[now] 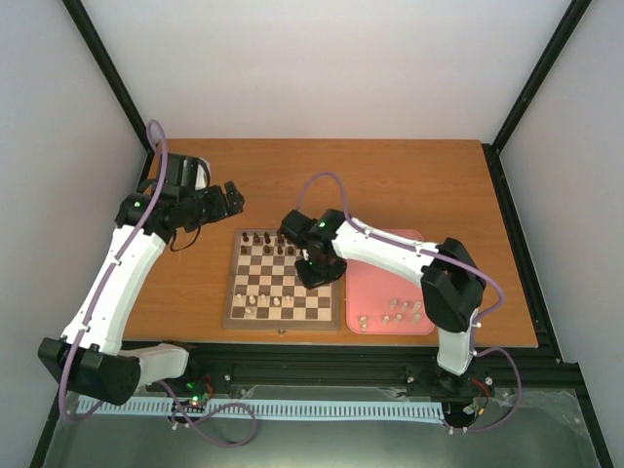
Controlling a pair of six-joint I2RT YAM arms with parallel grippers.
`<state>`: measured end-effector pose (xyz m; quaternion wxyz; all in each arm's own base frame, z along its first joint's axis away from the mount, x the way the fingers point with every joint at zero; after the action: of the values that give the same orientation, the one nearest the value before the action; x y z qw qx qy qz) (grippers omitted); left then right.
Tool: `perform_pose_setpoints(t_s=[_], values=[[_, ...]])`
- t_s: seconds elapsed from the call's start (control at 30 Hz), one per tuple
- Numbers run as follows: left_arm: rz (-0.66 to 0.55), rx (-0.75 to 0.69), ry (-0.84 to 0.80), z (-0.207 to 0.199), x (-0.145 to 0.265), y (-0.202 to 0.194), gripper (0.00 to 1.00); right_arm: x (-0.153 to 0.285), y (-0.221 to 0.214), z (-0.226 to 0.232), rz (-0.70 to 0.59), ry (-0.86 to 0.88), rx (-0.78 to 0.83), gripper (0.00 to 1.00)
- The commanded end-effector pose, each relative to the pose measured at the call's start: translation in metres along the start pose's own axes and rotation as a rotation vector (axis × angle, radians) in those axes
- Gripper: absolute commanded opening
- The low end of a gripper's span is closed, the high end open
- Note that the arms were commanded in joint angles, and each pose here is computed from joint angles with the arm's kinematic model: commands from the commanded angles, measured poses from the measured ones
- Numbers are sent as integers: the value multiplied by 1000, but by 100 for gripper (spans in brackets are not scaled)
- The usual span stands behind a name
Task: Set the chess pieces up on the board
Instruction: Place the chess piece on the chessboard.
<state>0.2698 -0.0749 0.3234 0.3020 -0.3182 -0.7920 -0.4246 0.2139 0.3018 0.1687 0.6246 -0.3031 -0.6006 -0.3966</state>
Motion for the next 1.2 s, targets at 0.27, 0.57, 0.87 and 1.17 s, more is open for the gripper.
perform_pose_setpoints(t_s=[0.27,0.57,0.87,1.17], values=[[-35,5,-5,2,9,1,100,-17,3,46,79,20,128,4],[-51,-18,19,6,14,-1,100,-34,2,57,125,22,153,4],[-51,-26,28,9,17,-3,100,-42,1,56,141,-5,140,5],[-51,-31,30,11,19,-6,100,-48,4,55,131,-28,127,5]])
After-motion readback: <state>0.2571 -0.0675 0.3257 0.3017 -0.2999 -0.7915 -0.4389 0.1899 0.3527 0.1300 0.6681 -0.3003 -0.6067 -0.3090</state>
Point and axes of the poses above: each gripper's point midway between its finger pads, its own x axis back along the fingers, its own z axis along the line the jaws close on, y = z × x, the point moved 7 cm from there along x, back along the fingers, and after that the axes turned 6 degrees about x, right-handed, at the moved point
